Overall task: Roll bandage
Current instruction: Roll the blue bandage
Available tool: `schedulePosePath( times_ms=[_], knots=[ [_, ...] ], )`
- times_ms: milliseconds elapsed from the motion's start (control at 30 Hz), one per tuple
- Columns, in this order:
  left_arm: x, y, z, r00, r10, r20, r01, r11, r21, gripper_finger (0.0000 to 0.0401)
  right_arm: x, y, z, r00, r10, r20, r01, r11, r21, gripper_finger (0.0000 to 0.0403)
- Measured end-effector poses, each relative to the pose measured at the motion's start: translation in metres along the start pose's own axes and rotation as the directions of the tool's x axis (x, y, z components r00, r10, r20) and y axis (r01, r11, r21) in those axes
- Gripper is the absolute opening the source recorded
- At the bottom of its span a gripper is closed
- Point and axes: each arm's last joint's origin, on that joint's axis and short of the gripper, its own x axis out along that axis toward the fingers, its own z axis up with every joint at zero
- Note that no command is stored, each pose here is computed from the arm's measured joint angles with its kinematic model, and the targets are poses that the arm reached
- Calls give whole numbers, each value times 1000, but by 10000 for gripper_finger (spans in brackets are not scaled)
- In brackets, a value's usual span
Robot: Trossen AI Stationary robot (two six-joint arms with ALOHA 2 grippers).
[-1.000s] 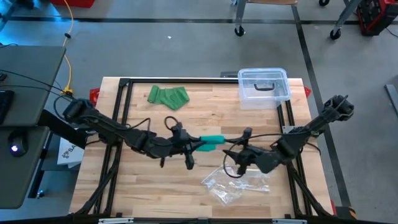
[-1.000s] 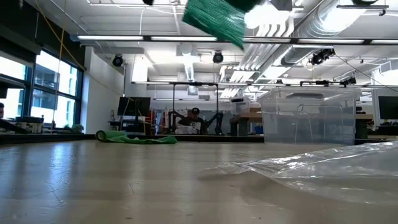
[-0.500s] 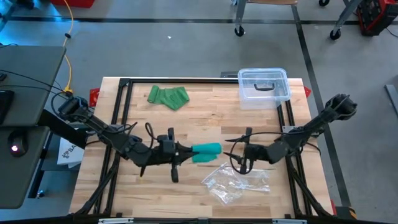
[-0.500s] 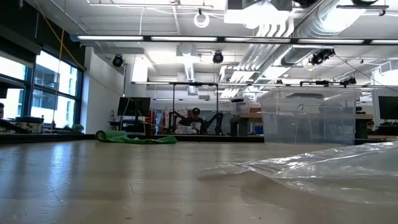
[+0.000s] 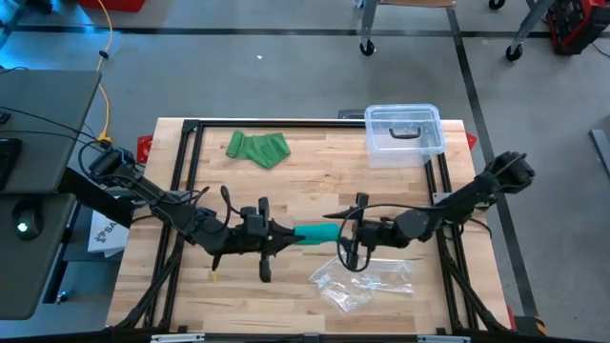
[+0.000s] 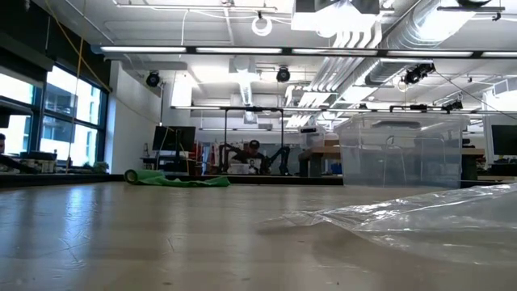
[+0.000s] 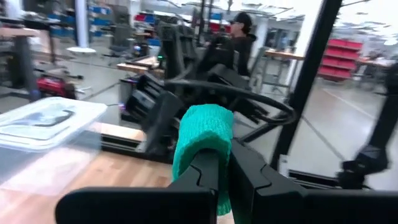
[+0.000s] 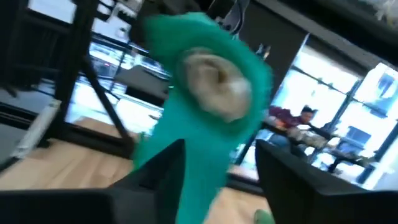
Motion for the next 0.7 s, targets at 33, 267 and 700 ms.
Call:
schedulePosePath(
  times_ms=[33, 267, 700],
  knots=[
    [0, 0, 0, 1000, -17, -3, 16, 1000, -11, 5, 2, 0, 2, 1000, -4, 5, 4, 1000, -10, 152],
    [-3, -8, -2, 991, -133, -28, 130, 987, -94, 6, 0, -1, 12, 998, -64, 19, 65, 992, -107, 14],
    [2, -9, -21, 981, -132, -142, 102, 974, -204, 139, -9, 7, 41, 993, -115, 14, 113, 939, -325, 1]
  ],
)
